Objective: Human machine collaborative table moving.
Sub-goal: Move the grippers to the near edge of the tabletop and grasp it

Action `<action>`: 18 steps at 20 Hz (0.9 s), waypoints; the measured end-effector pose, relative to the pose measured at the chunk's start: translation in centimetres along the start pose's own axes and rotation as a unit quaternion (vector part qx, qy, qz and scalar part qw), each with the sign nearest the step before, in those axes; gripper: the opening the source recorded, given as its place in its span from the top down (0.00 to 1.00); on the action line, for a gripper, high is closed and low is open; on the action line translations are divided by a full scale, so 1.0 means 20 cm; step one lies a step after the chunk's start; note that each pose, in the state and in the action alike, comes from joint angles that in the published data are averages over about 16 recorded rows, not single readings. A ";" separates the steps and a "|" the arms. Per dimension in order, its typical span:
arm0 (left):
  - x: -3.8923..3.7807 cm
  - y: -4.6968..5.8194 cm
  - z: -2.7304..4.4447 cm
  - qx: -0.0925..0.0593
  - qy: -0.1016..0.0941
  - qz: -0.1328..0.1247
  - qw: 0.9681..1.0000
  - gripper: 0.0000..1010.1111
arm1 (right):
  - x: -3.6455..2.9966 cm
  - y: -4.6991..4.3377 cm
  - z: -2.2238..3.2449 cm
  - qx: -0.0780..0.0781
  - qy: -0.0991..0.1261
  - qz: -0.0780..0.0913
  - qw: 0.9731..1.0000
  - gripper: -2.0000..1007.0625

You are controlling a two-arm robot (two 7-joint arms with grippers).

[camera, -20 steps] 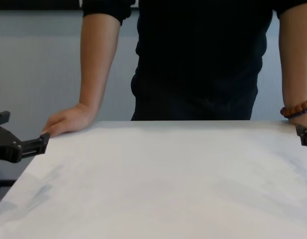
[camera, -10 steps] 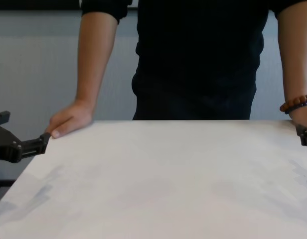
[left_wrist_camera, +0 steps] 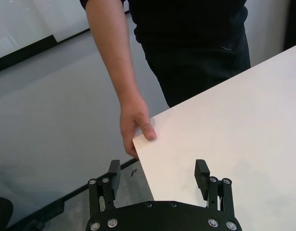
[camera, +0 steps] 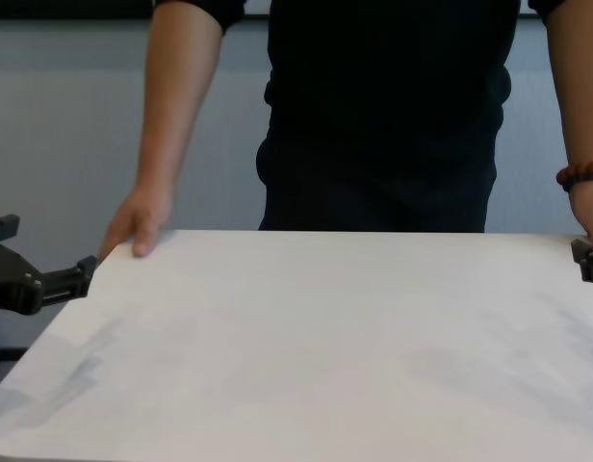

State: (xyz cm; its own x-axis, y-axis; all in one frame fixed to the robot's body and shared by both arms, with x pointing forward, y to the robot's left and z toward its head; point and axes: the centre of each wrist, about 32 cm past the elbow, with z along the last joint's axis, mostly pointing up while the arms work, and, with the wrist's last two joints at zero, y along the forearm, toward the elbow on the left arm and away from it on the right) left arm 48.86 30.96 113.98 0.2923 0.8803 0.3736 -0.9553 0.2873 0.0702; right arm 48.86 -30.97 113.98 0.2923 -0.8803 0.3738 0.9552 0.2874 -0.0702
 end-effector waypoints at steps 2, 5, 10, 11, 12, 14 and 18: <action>0.000 0.00 0.000 0.000 0.000 0.000 1.000 0.01 | 0.000 0.000 0.000 0.000 0.000 0.000 1.000 0.01; 0.000 0.00 0.000 0.000 0.000 0.000 1.000 0.01 | 0.000 0.000 0.000 0.000 0.000 0.000 1.000 0.01; 0.000 0.00 0.000 0.000 0.000 0.000 1.000 0.01 | 0.000 0.000 0.000 0.000 0.000 0.000 1.000 0.01; 0.000 0.00 0.000 0.000 0.000 0.000 1.000 0.01 | 0.000 0.000 0.000 0.000 0.000 0.000 1.000 0.01; 0.000 0.00 0.000 0.000 0.000 0.000 1.000 0.01 | 0.000 0.000 0.000 0.000 0.000 0.000 1.000 0.01; 0.000 0.00 0.000 0.000 0.000 0.000 1.000 0.01 | 0.000 0.000 0.000 0.000 0.000 0.000 1.000 0.01; 0.000 0.00 0.000 0.000 0.000 0.000 1.000 0.01 | 0.000 0.000 0.000 0.000 0.000 0.000 1.000 0.01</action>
State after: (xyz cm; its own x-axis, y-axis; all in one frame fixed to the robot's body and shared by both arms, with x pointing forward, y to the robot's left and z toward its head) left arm 48.86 30.97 113.98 0.2923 0.8803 0.3736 -0.9552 0.2874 0.0702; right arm 48.86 -30.96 113.98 0.2931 -0.8801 0.3736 0.9550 0.2882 -0.0704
